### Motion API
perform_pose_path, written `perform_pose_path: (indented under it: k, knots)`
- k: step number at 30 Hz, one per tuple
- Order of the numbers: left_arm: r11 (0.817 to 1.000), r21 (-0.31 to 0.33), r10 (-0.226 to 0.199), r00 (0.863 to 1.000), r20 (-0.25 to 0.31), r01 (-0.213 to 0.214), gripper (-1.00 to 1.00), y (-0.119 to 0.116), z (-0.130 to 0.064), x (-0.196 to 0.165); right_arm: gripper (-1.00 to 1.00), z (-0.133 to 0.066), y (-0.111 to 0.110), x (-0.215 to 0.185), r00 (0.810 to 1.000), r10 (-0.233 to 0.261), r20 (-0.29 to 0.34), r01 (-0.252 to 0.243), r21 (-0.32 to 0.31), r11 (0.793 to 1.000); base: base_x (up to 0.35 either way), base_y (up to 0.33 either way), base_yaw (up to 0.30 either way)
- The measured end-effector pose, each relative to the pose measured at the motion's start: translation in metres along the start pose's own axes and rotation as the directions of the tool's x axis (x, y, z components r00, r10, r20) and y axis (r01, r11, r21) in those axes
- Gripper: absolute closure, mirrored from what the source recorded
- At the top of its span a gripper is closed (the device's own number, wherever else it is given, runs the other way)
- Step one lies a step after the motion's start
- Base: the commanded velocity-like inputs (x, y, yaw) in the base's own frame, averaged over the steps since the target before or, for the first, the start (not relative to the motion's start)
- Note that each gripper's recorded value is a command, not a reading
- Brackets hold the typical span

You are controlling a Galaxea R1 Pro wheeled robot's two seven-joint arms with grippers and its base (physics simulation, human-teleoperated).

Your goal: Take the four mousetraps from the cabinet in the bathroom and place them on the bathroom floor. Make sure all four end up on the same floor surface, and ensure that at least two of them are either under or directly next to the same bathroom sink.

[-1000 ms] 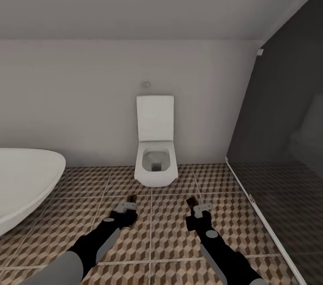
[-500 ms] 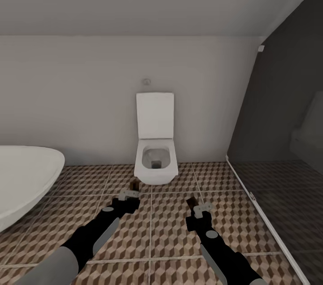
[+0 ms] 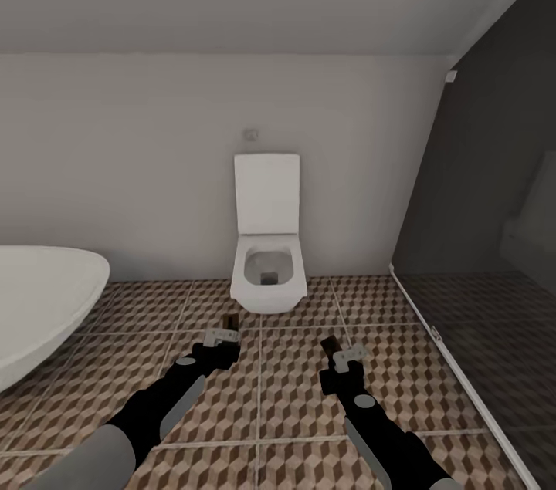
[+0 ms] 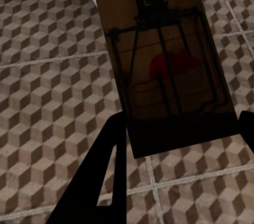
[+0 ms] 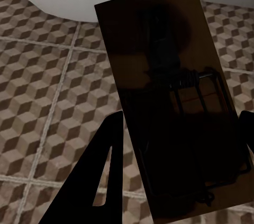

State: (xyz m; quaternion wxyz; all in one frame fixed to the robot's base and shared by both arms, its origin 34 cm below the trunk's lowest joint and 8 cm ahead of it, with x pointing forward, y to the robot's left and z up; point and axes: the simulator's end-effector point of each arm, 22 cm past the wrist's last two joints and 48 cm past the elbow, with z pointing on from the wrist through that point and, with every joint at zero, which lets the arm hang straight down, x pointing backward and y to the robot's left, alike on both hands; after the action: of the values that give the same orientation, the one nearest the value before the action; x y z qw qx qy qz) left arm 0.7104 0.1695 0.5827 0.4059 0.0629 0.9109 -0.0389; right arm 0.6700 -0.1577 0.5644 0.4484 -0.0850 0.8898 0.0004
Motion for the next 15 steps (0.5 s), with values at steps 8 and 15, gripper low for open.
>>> perform_pose_path:
  k: [8,15]
  knots:
    - [1.000,-0.001,0.001,1.000,-0.003,-0.001,1.00,0.000,0.009,0.015,1.00,0.006,0.004,0.000,1.000,0.004,0.029,-0.004,-0.004,1.000,0.000,0.000,0.000]
    - [1.000,-0.001,0.001,1.000,-0.004,-0.001,1.00,0.000,0.017,0.028,1.00,0.010,0.008,-0.003,0.998,0.009,0.061,-0.009,-0.011,1.000,0.000,0.000,0.000]
